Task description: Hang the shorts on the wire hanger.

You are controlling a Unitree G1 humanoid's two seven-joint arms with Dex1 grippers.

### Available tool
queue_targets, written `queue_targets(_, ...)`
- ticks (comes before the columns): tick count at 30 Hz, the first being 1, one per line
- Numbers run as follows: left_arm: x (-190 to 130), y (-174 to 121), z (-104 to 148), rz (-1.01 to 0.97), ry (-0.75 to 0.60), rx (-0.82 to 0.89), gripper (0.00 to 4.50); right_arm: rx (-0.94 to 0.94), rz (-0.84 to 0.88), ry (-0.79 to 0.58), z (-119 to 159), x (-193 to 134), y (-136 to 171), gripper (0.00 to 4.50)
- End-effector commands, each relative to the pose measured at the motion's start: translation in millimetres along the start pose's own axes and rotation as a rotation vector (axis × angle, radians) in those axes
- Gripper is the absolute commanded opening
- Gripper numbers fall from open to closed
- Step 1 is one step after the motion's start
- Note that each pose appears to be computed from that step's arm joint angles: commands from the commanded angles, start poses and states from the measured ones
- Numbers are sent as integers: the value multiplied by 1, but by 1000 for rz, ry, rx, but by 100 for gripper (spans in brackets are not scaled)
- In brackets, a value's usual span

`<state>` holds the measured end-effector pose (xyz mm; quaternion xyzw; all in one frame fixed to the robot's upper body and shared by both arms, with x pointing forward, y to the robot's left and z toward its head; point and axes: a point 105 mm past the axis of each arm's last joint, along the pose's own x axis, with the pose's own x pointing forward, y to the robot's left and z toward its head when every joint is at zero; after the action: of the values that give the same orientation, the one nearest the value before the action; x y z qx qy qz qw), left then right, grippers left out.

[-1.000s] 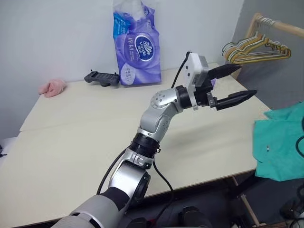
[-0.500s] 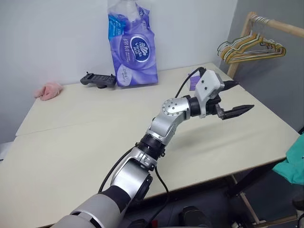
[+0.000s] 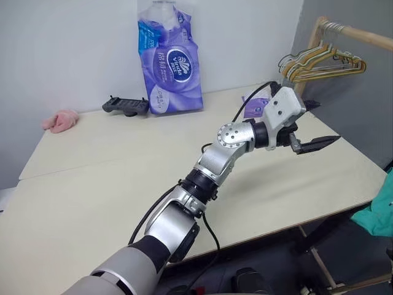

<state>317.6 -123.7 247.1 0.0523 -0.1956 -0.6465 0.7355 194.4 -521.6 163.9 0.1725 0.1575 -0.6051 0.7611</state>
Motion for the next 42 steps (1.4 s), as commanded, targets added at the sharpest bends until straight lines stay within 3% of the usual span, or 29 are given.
queue_targets(1, 31, -23, 27, -64, -109, -3, 450, -34, -20, -131, 26, -11, 0, 286)
queue_targets(5, 30, -21, 28, -60, -110, -4, 450, -85, -96, -193, 27, -22, -7, 431)
queue_targets(6, 30, -21, 28, -59, -110, -3, 450, -83, -110, -202, 25, -26, -8, 449)
queue_targets(10, 29, -20, 28, -57, -108, 0, 450, -97, -116, -277, 26, -46, -3, 449)
queue_targets(19, 24, -9, 26, -22, -98, 14, 450, -174, 7, -539, 38, -114, 47, 449)
queue_targets(21, 19, -1, 25, 10, -90, 18, 450, -225, 116, -591, 36, -132, 76, 449)
queue_targets(26, -2, 36, 9, 234, -32, 34, 450, -297, 611, -597, 3, -171, 165, 449)
queue_targets(30, -37, 77, -13, 524, 53, 31, 450, -374, 890, -560, -25, -194, 206, 449)
queue_targets(34, -93, 108, -42, 828, 143, -44, 450, -451, 1133, -508, -63, -219, 237, 449)
queue_targets(38, -154, 113, -80, 1064, 282, -131, 450, -478, 1382, -446, -107, -256, 252, 449)
queue_targets(40, -197, 105, -101, 1191, 365, -173, 450, -479, 1494, -407, -130, -274, 254, 449)
queue_targets(42, -236, 92, -106, 1299, 400, -163, 450, -499, 1575, -381, -149, -287, 252, 449)
